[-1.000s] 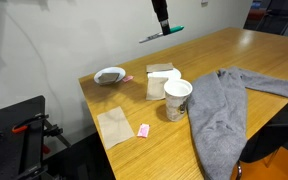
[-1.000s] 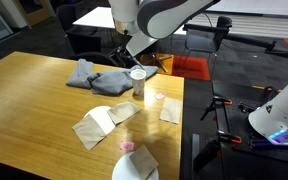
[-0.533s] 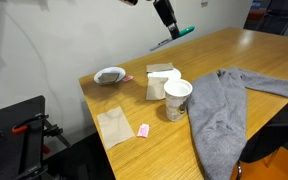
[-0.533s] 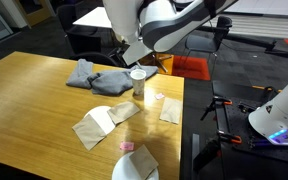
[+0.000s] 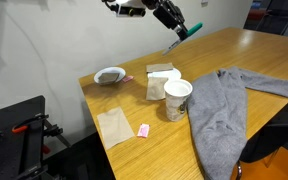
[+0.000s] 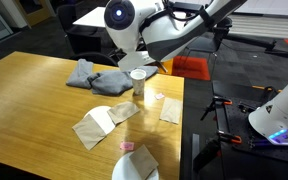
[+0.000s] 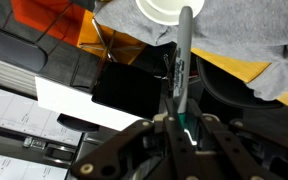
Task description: Pick up the pen and put it in the cup
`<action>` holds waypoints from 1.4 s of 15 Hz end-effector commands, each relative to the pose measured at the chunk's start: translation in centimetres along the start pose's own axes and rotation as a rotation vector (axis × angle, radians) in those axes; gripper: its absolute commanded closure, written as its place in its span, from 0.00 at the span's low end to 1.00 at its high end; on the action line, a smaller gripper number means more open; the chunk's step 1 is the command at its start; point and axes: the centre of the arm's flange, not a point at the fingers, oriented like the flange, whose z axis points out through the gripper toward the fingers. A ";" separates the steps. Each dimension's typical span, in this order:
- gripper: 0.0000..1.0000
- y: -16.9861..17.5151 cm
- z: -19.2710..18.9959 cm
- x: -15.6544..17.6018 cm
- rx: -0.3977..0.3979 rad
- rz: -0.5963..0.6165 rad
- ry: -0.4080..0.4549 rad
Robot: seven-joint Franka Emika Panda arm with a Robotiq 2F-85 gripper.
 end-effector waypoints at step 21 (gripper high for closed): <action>0.96 0.1 5.7 -6.2 -0.251 0.385 0.268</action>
